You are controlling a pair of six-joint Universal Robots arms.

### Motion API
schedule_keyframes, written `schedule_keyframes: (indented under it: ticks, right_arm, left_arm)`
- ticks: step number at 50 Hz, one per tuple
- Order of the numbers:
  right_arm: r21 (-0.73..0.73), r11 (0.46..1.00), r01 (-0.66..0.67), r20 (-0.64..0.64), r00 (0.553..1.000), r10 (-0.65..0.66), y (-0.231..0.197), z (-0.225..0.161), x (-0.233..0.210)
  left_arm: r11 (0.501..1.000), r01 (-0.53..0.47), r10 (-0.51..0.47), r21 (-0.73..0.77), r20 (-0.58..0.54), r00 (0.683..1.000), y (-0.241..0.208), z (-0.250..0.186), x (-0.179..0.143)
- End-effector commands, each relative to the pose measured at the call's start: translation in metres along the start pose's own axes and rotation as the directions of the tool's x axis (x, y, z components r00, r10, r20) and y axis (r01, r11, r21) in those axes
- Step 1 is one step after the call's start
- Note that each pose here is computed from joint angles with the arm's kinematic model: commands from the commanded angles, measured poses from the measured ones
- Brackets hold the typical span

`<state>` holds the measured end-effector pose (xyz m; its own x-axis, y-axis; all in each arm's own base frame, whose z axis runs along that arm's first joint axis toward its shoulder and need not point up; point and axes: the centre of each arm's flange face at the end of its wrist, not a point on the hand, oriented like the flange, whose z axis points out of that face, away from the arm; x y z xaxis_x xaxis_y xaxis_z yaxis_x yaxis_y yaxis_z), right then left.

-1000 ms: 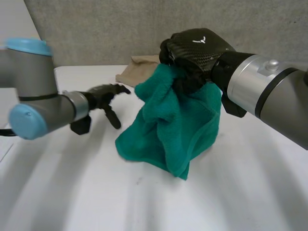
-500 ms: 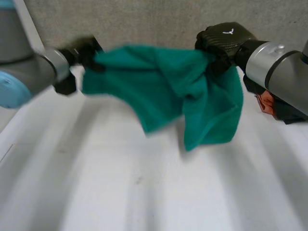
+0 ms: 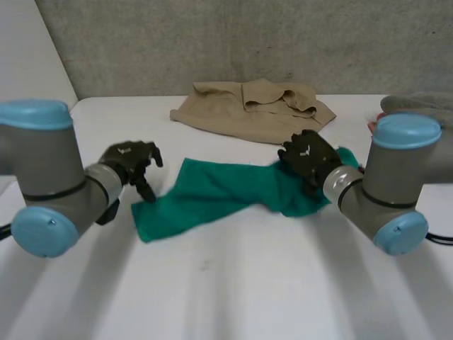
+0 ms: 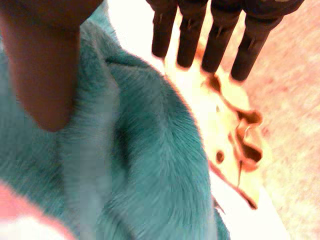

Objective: Fold the laundry.

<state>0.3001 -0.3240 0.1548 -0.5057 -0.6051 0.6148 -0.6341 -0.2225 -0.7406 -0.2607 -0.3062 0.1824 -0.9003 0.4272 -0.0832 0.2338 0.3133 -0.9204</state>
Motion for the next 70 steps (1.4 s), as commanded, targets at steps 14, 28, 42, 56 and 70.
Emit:
schedule_keyframes:
  ticks: [14,28,42,56,70]
  right_arm:
    - [0.079,0.866,-0.493,-0.278,0.824,0.494,-0.007,-0.051,0.085]
    - [-0.169,0.706,-0.688,-0.099,0.725,0.682,0.03,-0.055,0.063]
    - [-0.164,0.726,-0.668,-0.115,0.744,0.658,0.052,-0.025,0.034]
    - [-0.054,0.801,-0.596,-0.183,0.795,0.578,0.044,0.0,0.034]
    - [0.197,0.941,-0.273,-0.099,0.95,0.297,-0.106,-0.094,0.099]
  left_arm:
    - [1.0,-0.004,0.005,-0.02,0.04,0.999,-0.025,-0.022,-0.035]
    - [0.977,-0.024,0.023,-0.213,-0.006,1.0,0.009,-0.014,-0.03]
    - [0.983,-0.048,0.05,-0.176,0.009,0.999,0.003,-0.014,-0.028]
    - [0.988,-0.037,0.038,-0.152,0.003,0.999,0.0,-0.015,-0.025]
    - [0.997,-0.063,0.06,-0.043,-0.073,0.995,-0.019,0.002,-0.008]
